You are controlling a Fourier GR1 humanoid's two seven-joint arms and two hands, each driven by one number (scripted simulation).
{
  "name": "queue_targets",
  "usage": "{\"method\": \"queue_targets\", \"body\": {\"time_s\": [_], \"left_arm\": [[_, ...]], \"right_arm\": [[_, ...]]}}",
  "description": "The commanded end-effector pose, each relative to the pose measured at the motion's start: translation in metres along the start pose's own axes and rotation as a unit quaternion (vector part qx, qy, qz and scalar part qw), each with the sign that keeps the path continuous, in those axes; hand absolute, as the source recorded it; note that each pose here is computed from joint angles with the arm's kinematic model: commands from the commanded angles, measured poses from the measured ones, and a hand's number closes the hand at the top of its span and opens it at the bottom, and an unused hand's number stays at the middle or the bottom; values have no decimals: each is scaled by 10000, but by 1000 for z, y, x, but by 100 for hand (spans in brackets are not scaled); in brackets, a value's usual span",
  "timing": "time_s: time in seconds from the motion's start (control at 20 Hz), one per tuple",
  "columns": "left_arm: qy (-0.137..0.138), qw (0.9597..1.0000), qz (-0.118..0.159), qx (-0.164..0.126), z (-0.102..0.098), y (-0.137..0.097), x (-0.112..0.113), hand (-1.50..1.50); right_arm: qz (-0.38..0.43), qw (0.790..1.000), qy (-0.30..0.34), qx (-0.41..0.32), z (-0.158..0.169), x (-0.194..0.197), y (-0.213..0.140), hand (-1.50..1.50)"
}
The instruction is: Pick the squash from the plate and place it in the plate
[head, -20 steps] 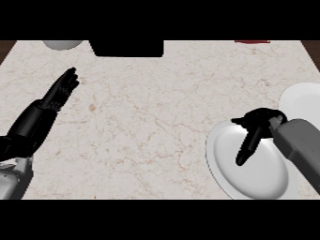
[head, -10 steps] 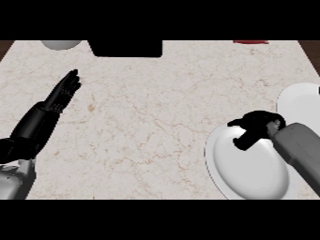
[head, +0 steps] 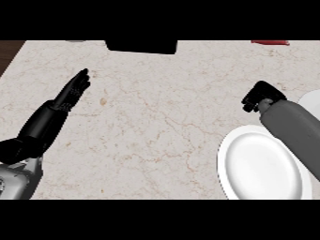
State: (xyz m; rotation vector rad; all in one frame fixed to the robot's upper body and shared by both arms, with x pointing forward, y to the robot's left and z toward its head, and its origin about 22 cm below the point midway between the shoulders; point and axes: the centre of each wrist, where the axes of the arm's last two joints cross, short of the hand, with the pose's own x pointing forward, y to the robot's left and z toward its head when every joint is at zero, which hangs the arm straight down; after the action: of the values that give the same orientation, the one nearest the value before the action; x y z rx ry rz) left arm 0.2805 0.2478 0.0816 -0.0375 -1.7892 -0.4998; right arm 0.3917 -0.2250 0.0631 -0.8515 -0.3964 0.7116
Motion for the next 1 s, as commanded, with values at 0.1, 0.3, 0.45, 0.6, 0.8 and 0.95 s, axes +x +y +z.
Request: {"method": "queue_targets", "body": {"time_s": [0.1,0.3,0.45,0.6,0.8,0.95], "left_arm": [[-27,10000,34,-65,-3,0,0,0],[-8,9999,-22,-102,-6,-2,2,0],[26,10000,30,-10,-5,5,-4,0],[118,9998,-13,181,-1,6,-12,0],[246,9996,-47,155,1,5,-7,0],[118,9995,-84,269,1,17,-5,0]], "right_arm": [[-504,9709,715,-2230,27,56,-6,150],[-583,9539,771,-2843,52,95,-9,150],[-697,9416,667,-3225,82,123,-26,150],[-774,9345,646,-3415,87,136,-18,150],[-702,9138,1001,-3874,81,138,-42,150],[-844,9018,1128,-4086,73,135,-47,150]]}}
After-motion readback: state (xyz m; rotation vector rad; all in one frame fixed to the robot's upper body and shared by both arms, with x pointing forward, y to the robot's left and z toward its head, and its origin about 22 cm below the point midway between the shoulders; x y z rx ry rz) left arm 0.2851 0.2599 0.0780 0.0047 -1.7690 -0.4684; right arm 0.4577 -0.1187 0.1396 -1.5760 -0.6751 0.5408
